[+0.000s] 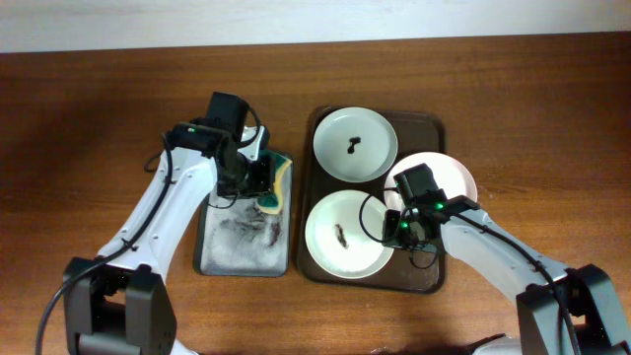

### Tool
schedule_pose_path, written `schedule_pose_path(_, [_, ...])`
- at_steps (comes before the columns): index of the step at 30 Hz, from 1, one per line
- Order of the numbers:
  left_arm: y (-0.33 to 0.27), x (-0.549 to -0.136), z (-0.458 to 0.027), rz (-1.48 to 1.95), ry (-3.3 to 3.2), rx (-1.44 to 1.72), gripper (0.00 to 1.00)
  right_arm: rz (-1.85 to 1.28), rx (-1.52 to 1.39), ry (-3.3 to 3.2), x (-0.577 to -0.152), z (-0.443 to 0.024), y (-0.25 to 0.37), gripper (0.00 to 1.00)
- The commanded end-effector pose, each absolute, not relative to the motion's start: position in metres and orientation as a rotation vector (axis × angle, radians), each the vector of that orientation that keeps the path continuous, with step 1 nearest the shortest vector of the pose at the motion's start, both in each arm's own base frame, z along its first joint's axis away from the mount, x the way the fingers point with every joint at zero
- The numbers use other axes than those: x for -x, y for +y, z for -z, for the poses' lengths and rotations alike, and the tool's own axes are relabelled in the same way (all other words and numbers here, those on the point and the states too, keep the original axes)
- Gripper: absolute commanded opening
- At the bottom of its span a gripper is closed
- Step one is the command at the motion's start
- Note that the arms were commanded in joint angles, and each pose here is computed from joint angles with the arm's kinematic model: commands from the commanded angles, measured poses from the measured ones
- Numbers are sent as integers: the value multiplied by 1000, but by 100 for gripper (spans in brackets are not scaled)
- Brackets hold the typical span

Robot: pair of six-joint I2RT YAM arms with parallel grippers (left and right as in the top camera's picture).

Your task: Clean dirty plates on tray and stack at the side

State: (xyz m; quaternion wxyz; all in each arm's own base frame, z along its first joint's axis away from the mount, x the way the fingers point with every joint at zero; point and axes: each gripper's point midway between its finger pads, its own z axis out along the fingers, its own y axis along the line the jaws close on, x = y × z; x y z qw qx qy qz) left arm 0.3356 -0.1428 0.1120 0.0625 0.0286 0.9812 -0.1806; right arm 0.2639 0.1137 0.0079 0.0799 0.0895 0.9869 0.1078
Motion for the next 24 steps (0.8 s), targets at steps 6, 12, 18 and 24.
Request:
schedule_pose_path(6, [-258,-291,-73,765,3026,-206,0,-314,-156,3001,-253,-5,112,4])
schedule_pose_path(12, [-316,-248,-10,822,3181,-226,0,-304,-131,3015,-249,-5,111,4])
schedule_pose_path(18, [-280,-243,38,470,3294,-78,0,-304,-140,3015,-249,-4,111,4])
schedule_pose_path(24, [-186,-275,36,-223,3155,-33,0,-306,-198,3017,-249,-4,111,4])
